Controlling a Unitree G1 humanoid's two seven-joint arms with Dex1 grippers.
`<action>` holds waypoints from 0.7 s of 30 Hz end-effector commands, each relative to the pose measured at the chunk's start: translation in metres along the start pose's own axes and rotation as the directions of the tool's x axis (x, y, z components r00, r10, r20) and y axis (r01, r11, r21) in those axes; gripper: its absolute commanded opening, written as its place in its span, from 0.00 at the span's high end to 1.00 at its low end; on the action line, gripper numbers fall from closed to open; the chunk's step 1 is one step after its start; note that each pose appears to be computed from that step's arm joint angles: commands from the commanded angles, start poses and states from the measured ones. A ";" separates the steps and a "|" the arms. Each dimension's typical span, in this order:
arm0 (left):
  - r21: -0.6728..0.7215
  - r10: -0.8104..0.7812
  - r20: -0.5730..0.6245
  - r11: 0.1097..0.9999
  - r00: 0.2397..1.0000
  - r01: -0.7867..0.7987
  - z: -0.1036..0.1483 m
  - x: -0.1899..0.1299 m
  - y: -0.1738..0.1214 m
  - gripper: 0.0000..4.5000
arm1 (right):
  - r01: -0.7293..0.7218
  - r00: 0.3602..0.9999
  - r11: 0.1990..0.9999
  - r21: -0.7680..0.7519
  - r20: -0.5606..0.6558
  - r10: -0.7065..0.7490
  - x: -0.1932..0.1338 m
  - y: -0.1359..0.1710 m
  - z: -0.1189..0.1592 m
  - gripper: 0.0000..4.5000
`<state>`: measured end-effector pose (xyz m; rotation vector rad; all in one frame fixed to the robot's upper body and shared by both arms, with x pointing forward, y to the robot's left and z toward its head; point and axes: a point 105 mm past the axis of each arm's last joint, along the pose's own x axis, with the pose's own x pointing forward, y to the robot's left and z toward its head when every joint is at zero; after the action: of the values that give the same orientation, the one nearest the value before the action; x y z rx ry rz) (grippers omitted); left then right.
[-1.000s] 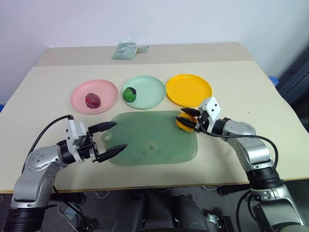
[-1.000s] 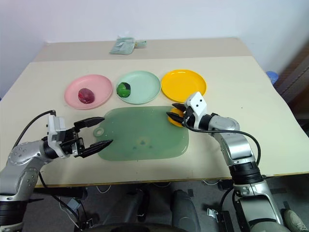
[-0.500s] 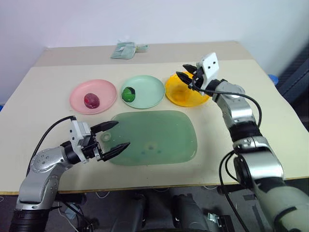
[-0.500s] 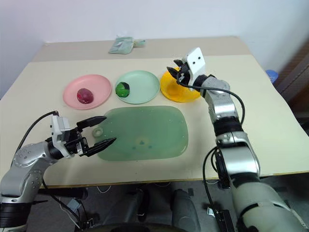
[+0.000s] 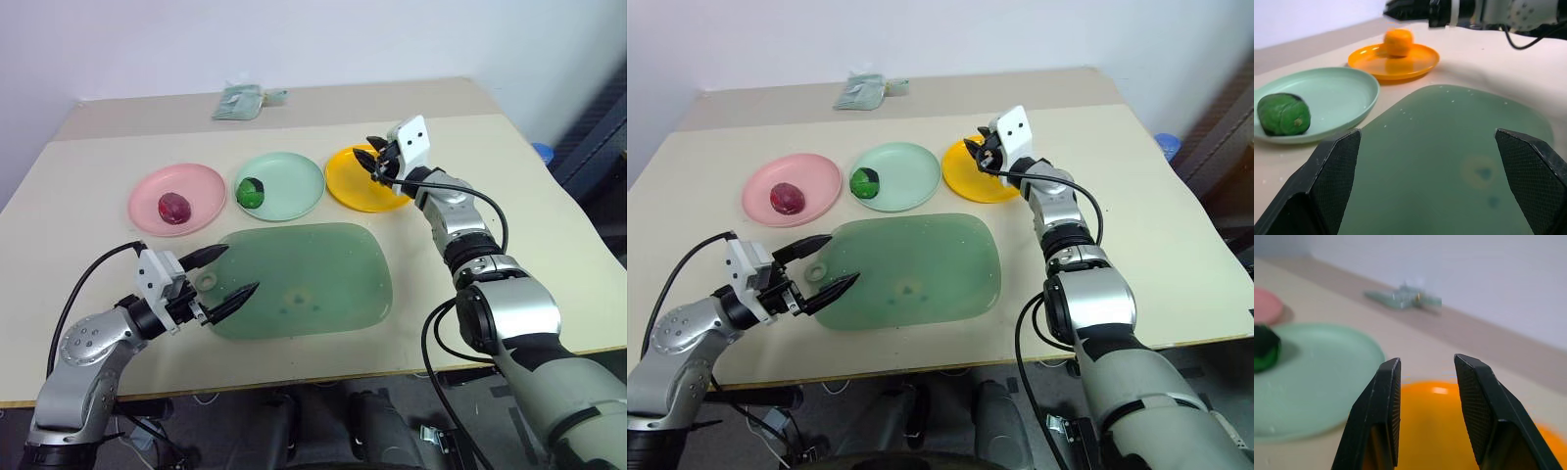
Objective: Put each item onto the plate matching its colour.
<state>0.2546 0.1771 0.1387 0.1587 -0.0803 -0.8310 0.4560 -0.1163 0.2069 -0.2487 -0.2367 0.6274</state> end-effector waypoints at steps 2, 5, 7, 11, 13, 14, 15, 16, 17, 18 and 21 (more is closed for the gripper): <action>0.097 0.086 0.013 0.991 0.996 -0.087 0.006 -0.005 0.013 0.00 | -0.178 0.966 0.983 -0.048 0.180 0.184 -0.042 0.025 0.032 0.61; 0.087 0.108 0.051 0.990 0.993 -0.112 0.007 -0.008 0.021 0.00 | -0.243 0.964 0.969 -0.050 0.097 0.247 -0.084 0.048 0.022 0.61; 0.087 0.088 0.018 0.992 0.996 -0.089 0.002 -0.011 0.022 0.00 | -0.221 0.974 0.975 -0.025 0.050 0.222 -0.108 0.054 0.018 0.61; 0.096 0.050 -0.013 0.994 0.999 -0.049 -0.001 -0.015 0.024 0.00 | -0.123 0.991 0.992 0.021 -0.042 0.124 -0.149 0.054 0.010 0.61; 0.077 0.021 -0.016 0.997 1.000 -0.020 -0.002 -0.016 0.025 0.00 | -0.065 0.993 0.996 0.062 -0.091 0.071 -0.168 0.053 0.004 0.56; 0.069 0.009 -0.013 0.998 1.000 -0.008 -0.002 -0.015 0.026 0.00 | -0.054 0.991 0.996 0.068 -0.119 0.062 -0.177 0.055 0.002 0.50; 0.066 0.002 -0.010 0.998 1.000 -0.001 -0.002 -0.015 0.026 0.00 | -0.044 0.989 0.996 0.072 -0.137 0.054 -0.183 0.057 0.000 0.42; 0.064 -0.001 -0.008 0.998 1.000 0.002 -0.002 -0.014 0.026 0.00 | -0.040 0.988 0.997 0.072 -0.148 0.050 -0.187 0.058 0.000 0.32; 0.059 -0.011 -0.004 0.998 1.000 0.011 -0.001 -0.013 0.025 0.00 | -0.005 0.988 0.998 0.070 -0.151 0.016 -0.192 0.057 0.000 0.20; 0.055 -0.018 -0.004 0.998 1.000 0.019 0.000 -0.013 0.024 0.00 | 0.011 0.987 0.997 0.071 -0.158 0.000 -0.198 0.058 0.000 0.08; 0.042 -0.034 -0.012 0.999 0.999 0.035 0.001 -0.014 0.021 0.00 | 0.025 0.985 0.997 0.068 -0.172 -0.013 -0.211 0.063 -0.001 0.01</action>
<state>0.2626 0.2004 0.1308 0.1863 -0.0510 -0.8551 0.2615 -0.1976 0.1406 -0.2144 0.0202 0.5867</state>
